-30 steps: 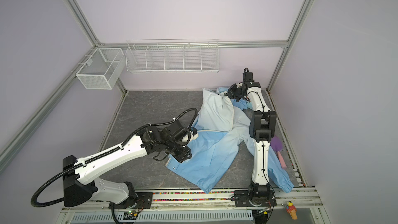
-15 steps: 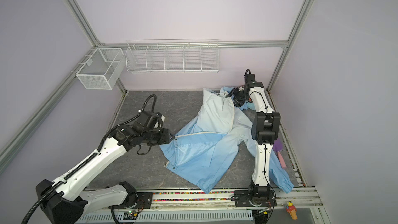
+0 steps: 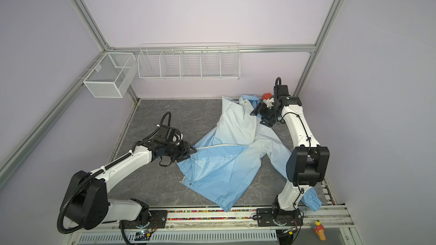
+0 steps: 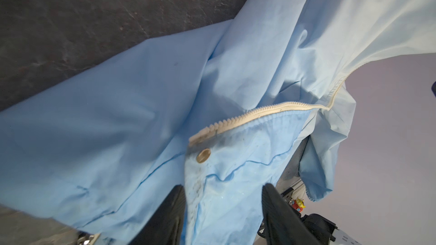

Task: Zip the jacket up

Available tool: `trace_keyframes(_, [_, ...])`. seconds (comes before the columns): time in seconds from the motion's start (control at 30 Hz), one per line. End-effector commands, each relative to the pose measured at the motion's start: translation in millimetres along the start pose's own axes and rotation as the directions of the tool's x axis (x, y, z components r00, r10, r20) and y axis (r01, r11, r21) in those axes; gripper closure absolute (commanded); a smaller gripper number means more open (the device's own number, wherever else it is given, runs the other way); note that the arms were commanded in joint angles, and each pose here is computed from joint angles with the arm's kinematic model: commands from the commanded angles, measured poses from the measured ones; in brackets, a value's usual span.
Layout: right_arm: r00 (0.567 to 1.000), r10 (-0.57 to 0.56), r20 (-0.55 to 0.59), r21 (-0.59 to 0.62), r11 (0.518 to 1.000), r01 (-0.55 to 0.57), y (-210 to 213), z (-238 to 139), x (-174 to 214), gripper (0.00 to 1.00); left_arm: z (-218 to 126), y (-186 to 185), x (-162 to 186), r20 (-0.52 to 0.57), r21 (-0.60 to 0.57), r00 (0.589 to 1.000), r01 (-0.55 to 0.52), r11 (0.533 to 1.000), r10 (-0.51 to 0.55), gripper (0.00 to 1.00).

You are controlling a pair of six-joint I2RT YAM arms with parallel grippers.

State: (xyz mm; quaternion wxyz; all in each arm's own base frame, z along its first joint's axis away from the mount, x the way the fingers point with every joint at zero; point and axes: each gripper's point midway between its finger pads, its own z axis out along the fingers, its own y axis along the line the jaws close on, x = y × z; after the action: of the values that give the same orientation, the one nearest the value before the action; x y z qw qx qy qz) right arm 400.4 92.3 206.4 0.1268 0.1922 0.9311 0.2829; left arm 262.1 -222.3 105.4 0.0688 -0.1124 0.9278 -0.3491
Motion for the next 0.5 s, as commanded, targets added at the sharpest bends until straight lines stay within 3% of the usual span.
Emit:
trace_keyframes(0.0, [0.999, -0.032, -0.025, 0.015, 0.999, 0.033, -4.4, 0.0, 18.3, 0.24, 10.0, -0.8, -6.5, -0.026, -0.001, 0.999, -0.045, 0.999, 0.045, 0.50])
trace_keyframes(0.23, [0.998, -0.038, -0.050, 0.002, 0.999, 0.038, -1.6, 1.7, 34.5, 0.25, 16.6, -9.7, -13.2, -0.017, 0.046, 0.997, -0.079, 0.996, 0.079, 0.56])
trace_keyframes(0.33, [0.998, -0.036, -0.054, 0.000, 0.999, 0.037, -1.6, 2.2, 39.0, 0.25, 13.5, -25.3, -17.3, -0.003, 0.102, 0.994, -0.111, 0.989, 0.112, 0.70])
trace_keyframes(0.47, [0.998, -0.040, -0.058, -0.002, 0.999, 0.040, -1.3, 2.7, 42.2, 0.26, -5.5, -54.8, -18.2, 0.020, 0.171, 0.979, -0.202, 0.964, 0.202, 0.97])
